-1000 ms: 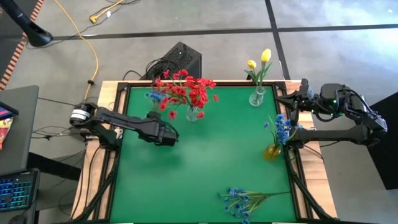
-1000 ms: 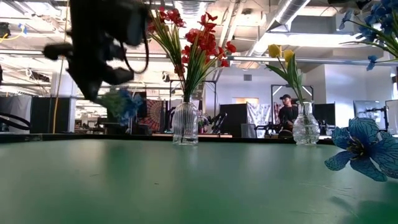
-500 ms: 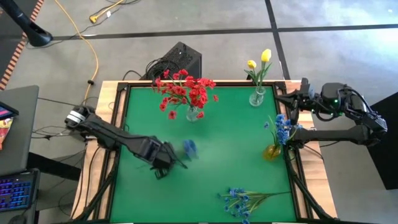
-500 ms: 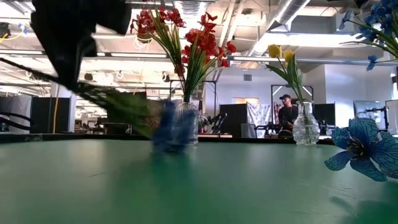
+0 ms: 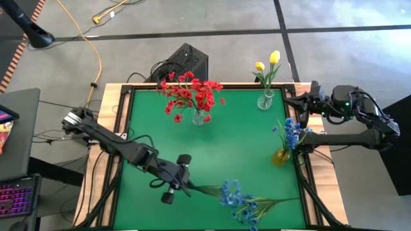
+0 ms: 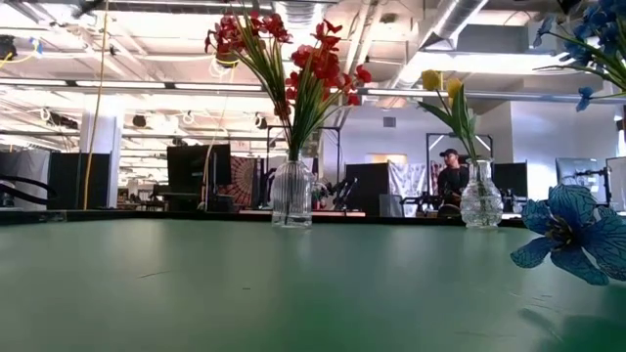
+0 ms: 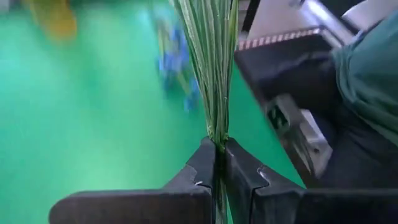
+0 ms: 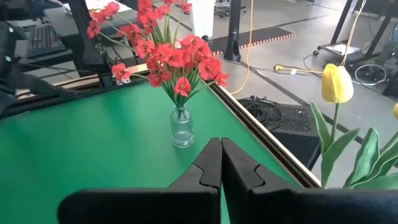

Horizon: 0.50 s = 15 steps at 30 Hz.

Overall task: Sort flowers into vase by color
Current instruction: Put the top blue flowers into the yellow transparent vase

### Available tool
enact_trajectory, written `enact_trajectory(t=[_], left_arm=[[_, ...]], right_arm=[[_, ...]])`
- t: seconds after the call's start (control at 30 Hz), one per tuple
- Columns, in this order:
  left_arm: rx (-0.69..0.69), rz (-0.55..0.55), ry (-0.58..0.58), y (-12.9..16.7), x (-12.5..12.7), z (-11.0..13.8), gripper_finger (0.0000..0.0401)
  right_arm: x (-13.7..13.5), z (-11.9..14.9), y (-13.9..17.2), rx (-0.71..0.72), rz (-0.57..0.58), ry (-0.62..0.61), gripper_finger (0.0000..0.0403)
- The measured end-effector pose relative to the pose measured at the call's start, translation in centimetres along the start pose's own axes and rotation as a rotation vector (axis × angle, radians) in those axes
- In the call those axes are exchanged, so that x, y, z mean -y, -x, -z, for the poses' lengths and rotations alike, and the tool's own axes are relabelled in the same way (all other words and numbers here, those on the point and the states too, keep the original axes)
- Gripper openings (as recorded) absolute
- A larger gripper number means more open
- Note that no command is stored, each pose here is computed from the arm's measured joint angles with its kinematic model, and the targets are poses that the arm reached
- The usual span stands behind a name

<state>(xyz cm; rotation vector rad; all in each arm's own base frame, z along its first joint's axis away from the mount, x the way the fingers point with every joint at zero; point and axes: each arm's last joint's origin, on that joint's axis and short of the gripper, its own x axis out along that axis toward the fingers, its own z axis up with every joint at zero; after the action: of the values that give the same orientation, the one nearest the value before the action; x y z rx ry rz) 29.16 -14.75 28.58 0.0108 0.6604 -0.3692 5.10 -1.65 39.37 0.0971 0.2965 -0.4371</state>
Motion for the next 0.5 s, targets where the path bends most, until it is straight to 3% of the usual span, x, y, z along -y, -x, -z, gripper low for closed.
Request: enact_trajectory(t=[0.23, 0.5], left_arm=[[0.356, -0.025, -0.305, -0.3, -0.7, -3.4, 0.0002], [0.750, -0.073, -0.410, -4.1, -3.8, -5.6, 0.0002]], right_arm=[[0.0, 0.3, 0.0, -0.026, 0.003, -0.017, 0.0031], [0.1, 0.5, 0.0, -0.054, 0.006, 0.022, 0.0031]])
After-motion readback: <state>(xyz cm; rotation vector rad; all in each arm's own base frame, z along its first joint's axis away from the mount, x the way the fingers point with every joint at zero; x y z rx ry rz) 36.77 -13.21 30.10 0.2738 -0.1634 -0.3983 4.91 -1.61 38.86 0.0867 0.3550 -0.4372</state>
